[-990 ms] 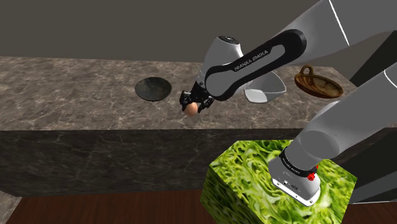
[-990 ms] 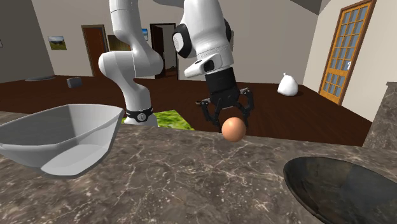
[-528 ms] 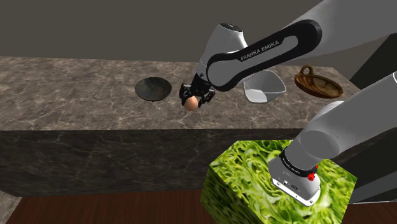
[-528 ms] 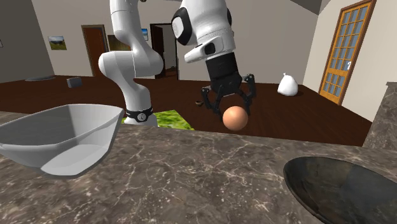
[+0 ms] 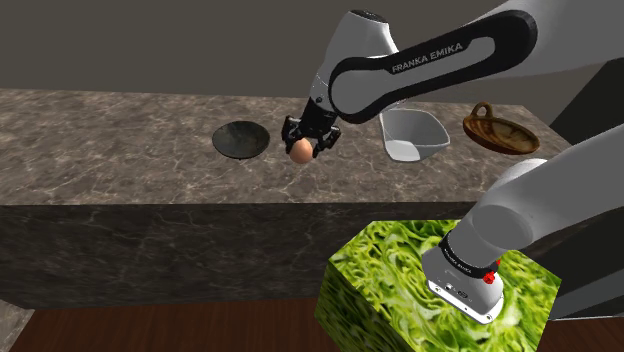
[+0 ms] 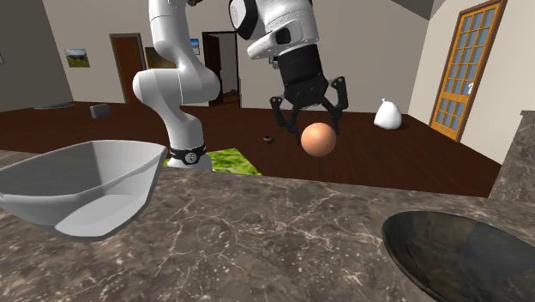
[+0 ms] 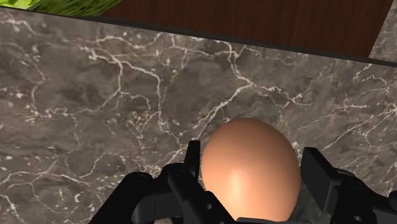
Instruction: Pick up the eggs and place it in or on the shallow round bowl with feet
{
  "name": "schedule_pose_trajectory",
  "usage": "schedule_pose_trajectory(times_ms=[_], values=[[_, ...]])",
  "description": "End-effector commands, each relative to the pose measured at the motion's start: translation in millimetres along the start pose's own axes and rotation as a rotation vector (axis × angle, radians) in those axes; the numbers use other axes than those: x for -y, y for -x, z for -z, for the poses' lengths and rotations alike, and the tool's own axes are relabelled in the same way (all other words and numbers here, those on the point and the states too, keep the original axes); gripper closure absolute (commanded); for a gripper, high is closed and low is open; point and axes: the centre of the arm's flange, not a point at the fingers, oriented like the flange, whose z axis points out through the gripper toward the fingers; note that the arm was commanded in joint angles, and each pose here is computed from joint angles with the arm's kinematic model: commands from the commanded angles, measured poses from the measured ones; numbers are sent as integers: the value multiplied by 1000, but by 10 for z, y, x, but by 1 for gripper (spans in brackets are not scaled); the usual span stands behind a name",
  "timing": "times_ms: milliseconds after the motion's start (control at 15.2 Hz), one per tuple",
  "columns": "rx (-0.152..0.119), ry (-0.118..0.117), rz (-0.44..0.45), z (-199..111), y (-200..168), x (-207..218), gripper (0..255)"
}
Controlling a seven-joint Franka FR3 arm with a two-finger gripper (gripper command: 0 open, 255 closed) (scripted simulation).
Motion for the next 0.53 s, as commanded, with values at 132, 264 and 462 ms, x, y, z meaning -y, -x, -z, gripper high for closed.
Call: schedule_pose_trajectory(times_ms=[132,264,462], values=[[0,0,0,201,-18,72,255],[0,0,0,254,-23,88,255],[0,0,0,157,-315,339,255]])
